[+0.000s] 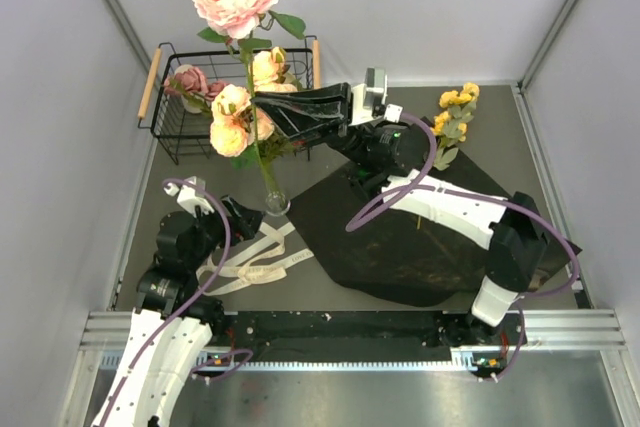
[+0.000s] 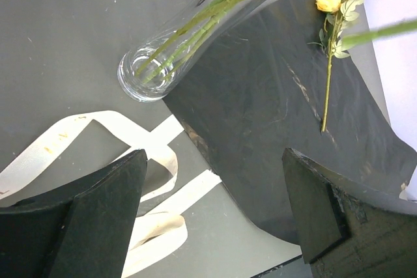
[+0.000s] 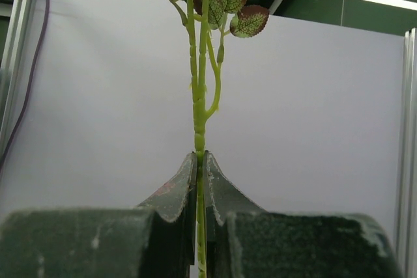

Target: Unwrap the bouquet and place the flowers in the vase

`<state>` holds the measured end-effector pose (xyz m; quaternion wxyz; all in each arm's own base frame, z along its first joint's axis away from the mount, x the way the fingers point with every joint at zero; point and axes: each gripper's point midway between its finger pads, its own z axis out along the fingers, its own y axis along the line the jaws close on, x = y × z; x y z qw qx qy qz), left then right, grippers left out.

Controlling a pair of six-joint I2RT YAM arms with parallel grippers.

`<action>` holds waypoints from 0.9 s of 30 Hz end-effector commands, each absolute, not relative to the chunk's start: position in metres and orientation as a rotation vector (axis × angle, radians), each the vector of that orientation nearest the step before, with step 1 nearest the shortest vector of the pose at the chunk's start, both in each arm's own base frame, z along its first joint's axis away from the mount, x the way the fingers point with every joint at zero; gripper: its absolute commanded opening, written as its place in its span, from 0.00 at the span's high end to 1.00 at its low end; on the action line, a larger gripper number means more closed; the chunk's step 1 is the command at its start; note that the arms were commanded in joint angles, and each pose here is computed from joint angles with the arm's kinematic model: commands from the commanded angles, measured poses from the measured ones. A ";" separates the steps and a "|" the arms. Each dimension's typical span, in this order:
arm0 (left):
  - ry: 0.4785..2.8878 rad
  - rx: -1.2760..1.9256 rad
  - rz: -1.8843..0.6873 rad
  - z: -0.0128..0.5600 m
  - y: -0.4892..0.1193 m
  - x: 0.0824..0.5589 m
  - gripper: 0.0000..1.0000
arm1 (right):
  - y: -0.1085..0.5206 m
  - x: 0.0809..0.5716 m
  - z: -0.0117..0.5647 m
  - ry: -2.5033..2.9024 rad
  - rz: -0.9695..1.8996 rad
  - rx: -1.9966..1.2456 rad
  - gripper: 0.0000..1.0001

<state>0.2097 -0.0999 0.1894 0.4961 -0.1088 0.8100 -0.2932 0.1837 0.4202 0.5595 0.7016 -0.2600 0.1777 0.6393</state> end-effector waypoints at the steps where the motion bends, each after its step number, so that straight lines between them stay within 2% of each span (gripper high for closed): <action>1: 1.897 -0.243 -0.716 0.213 -0.100 0.215 0.10 | 0.403 0.166 0.592 0.183 1.355 -0.559 1.00; 7: 1.860 -0.232 -0.718 0.238 -0.099 0.213 0.10 | 0.413 0.170 0.591 0.159 1.315 -0.582 1.00; 12: 1.815 -0.211 -0.726 0.264 -0.098 0.204 0.16 | 0.419 0.173 0.587 0.166 1.284 -0.607 1.00; 17: 1.652 -0.149 -0.716 0.334 -0.090 0.183 0.18 | 0.425 0.176 0.582 0.192 1.283 -0.623 1.00; 22: 1.437 -0.090 -0.703 0.434 -0.081 0.157 0.19 | 0.424 0.176 0.580 0.205 1.299 -0.621 1.00; 27: 1.375 0.047 -0.754 0.506 -0.101 0.165 0.14 | 0.423 0.174 0.582 0.228 1.320 -0.621 1.00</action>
